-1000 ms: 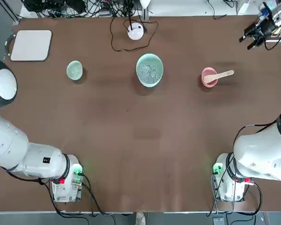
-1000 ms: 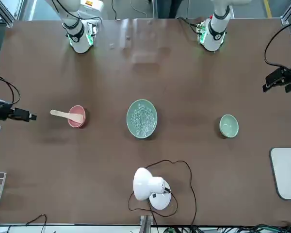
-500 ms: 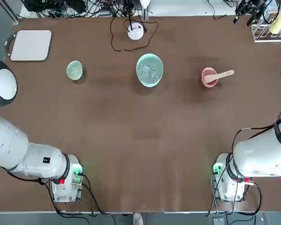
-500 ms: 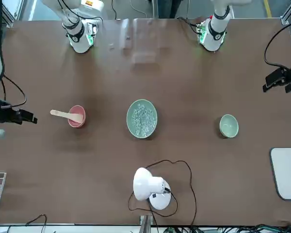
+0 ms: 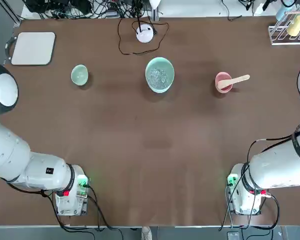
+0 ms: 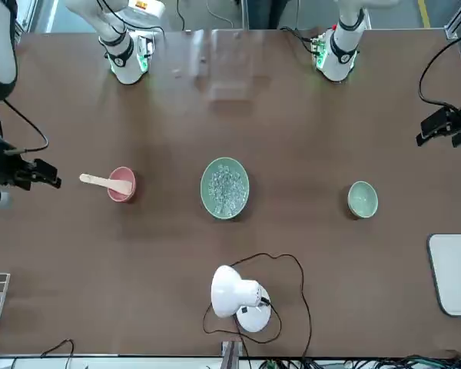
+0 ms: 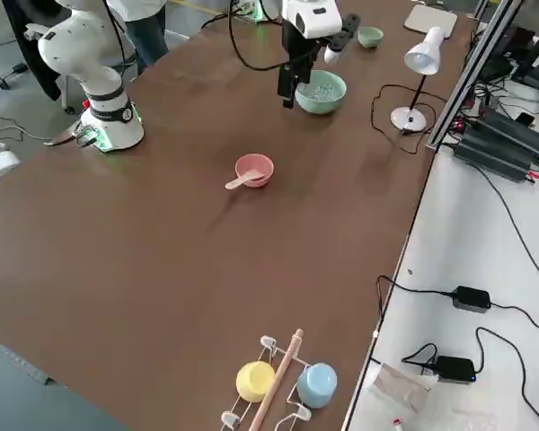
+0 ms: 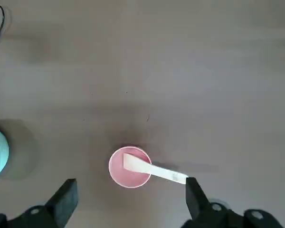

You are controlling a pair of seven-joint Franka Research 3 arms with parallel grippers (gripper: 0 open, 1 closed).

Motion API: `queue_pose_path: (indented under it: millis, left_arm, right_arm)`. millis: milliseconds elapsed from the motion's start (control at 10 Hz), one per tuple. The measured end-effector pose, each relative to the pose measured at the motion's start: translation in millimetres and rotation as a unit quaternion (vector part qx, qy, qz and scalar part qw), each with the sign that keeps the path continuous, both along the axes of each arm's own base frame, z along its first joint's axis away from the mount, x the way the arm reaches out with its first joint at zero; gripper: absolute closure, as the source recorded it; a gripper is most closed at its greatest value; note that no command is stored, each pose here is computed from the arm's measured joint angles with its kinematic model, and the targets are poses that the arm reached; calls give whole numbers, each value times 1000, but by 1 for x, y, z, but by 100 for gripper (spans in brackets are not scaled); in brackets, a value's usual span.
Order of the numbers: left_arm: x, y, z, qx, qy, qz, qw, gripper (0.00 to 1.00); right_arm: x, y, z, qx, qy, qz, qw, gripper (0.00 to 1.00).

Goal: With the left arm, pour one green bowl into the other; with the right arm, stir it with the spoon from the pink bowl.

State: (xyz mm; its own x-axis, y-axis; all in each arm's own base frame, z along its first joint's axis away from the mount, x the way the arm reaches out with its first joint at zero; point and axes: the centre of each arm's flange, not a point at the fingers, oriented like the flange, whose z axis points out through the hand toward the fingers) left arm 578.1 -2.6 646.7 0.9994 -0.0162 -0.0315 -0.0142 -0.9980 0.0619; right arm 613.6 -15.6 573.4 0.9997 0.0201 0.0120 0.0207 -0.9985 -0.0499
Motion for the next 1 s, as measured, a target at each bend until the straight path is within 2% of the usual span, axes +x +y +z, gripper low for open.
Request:
queue_pose_path:
  millis: [400, 600, 800, 1000]
  left_arm:
    - [0, 3, 0, 0, 0, 3, 1000, 0]
    - [0, 8, 0, 0, 0, 8, 1000, 0]
    - [0, 1, 0, 0, 0, 1, 1000, 0]
    - [0, -3, 0, 0, -1, -2, 1000, 0]
  right_arm:
    - [-27, 3, 39, -15, 14, 1, 1000, 0]
    - [-34, 3, 53, -15, 24, 1, 1000, 0]
    - [-40, 3, 54, -15, 47, 0, 999, 0]
    - [-43, 2, 58, -15, 51, -1, 999, 0]
